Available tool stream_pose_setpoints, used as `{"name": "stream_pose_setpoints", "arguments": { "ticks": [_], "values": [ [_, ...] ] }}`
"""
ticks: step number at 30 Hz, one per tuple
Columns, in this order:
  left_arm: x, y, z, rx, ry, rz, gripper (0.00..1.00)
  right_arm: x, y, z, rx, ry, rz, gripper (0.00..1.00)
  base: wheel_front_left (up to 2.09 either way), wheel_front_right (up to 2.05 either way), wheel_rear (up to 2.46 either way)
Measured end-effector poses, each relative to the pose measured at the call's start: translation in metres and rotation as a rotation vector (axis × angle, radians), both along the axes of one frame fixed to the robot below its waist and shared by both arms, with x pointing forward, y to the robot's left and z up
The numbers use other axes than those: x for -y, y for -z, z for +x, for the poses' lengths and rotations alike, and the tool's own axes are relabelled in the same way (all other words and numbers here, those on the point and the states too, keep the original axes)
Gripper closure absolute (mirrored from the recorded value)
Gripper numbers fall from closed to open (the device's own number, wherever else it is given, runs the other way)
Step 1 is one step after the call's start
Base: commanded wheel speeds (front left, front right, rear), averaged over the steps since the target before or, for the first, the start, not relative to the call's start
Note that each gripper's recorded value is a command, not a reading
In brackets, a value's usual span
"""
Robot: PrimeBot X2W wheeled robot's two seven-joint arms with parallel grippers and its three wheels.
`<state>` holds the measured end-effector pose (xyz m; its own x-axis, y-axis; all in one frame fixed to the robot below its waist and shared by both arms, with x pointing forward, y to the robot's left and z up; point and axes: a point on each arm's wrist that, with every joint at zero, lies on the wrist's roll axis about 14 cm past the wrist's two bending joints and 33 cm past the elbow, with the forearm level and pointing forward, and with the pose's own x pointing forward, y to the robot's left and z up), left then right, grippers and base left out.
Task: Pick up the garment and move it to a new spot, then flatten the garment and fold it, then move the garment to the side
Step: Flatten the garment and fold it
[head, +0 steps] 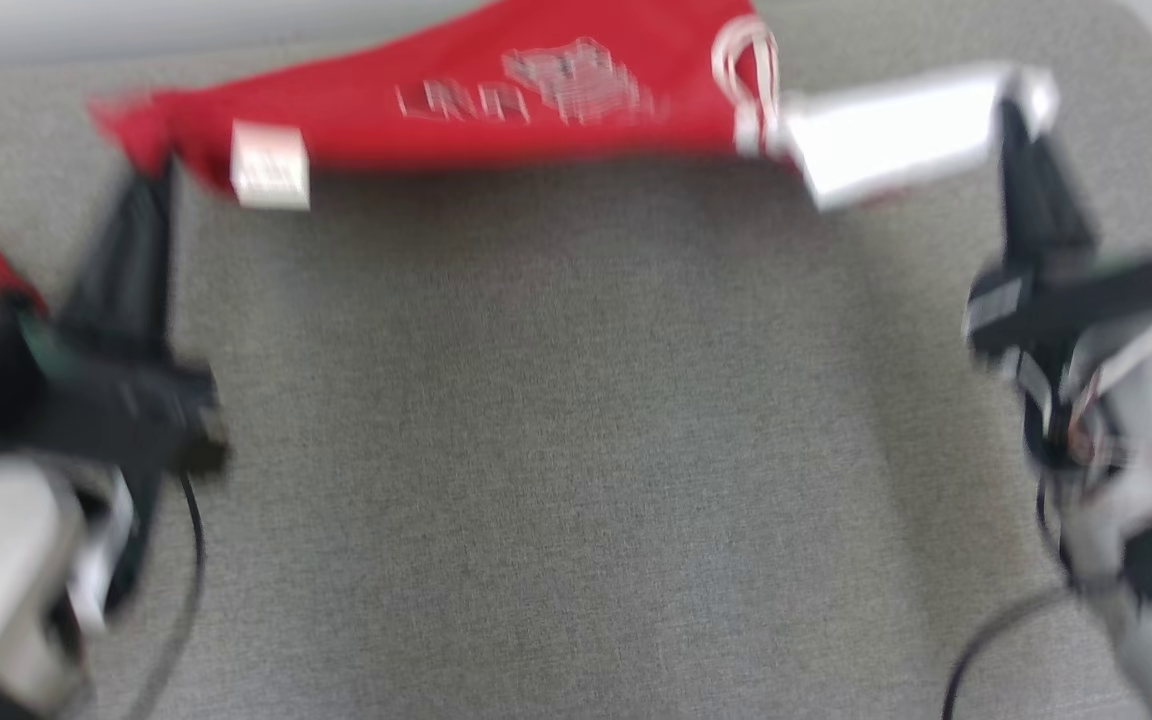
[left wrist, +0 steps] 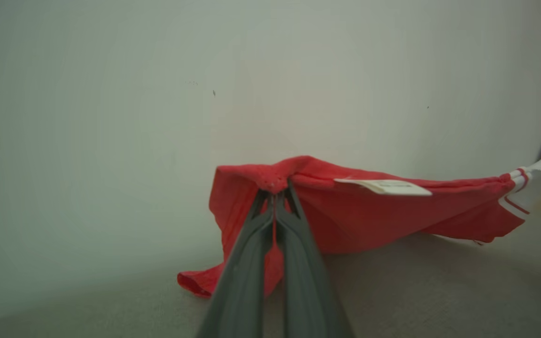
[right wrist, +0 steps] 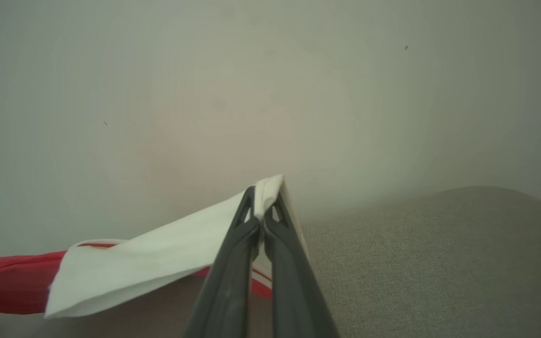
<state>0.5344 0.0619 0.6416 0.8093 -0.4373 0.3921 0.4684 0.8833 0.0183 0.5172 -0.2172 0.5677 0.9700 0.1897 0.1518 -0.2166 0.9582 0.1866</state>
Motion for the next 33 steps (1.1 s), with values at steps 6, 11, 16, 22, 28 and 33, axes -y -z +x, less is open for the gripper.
{"name": "stream_pose_setpoints", "arguments": {
  "ticks": [6, 11, 16, 22, 28, 33],
  "values": [
    [-0.009, 0.038, -0.051, -0.102, -0.05, -0.001, 1.0, 0.004, 0.04, -0.06, -0.107, 0.01, 0.037, 1.0, 0.0, 0.0, 0.0],
    [-0.018, 0.074, -0.085, -0.208, -0.09, 0.016, 1.0, 0.003, 0.062, -0.102, -0.195, 0.007, 0.044, 1.0, 0.0, 0.0, 0.0],
    [-0.022, 0.104, -0.117, -0.309, -0.114, 0.014, 1.0, 0.005, 0.081, -0.14, -0.286, 0.022, 0.052, 1.0, 0.0, 0.0, 0.0],
    [-0.04, 0.13, -0.147, -0.404, -0.188, -0.006, 1.0, -0.014, 0.108, -0.191, -0.451, -0.009, 0.088, 1.0, 0.0, 0.0, 0.0],
    [-0.058, 0.146, -0.161, -0.443, -0.235, 0.0, 1.0, -0.029, 0.12, -0.215, -0.56, -0.048, 0.095, 1.0, 0.0, 0.0, 0.0],
    [-0.061, 0.149, -0.16, -0.444, -0.237, -0.002, 1.0, -0.046, 0.112, -0.211, -0.554, -0.085, 0.119, 1.0, 0.0, 0.0, 0.0]
  ]
}}
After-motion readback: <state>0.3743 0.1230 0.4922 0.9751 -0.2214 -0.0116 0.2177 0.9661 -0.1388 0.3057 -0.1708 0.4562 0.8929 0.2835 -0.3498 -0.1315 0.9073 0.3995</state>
